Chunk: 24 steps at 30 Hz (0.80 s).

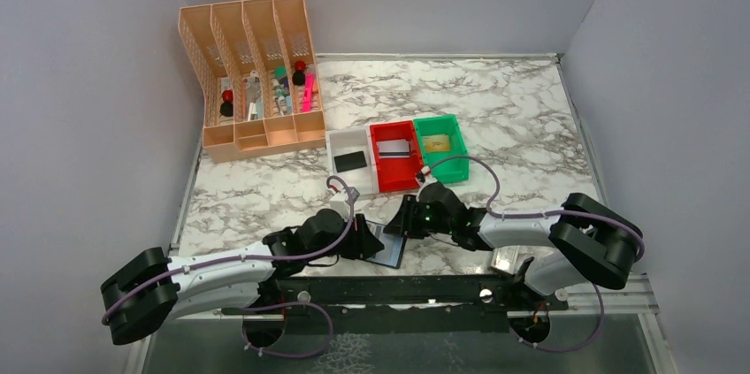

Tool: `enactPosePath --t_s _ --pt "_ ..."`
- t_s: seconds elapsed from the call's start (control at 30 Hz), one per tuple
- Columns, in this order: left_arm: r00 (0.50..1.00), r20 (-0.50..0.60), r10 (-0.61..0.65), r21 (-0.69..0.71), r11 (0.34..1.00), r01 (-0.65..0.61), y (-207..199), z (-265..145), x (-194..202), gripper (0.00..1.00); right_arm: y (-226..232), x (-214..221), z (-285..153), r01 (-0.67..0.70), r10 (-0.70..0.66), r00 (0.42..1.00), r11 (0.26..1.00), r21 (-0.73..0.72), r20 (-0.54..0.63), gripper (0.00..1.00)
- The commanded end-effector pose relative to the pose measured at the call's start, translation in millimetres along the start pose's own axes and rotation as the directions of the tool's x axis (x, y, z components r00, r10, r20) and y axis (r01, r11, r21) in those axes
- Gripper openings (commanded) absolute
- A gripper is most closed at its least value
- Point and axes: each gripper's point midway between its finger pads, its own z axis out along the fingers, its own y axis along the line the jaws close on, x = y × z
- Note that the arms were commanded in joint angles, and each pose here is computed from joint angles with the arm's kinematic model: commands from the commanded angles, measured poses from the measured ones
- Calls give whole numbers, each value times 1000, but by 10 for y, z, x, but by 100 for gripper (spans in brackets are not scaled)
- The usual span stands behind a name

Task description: Take the credit cards out of the card holder

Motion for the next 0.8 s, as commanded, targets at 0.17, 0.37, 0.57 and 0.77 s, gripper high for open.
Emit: enactPosePath --t_s 0.17,0.37,0.57,0.77 --pt "999 13 39 -42 998 -38 -5 -56 -74 51 -56 -73 -92 36 -37 999 998 49 16 38" --pt "992 73 105 -249 965 -83 356 -173 -271 66 -4 -22 -212 53 -53 999 999 7 3 38" --pt "994 66 85 -235 970 -67 459 -91 -230 70 28 144 -152 44 -48 997 997 -57 -66 38" --pt "998 9 66 -243 968 -62 540 -4 -77 71 60 214 -108 41 -50 993 995 -87 -103 38"
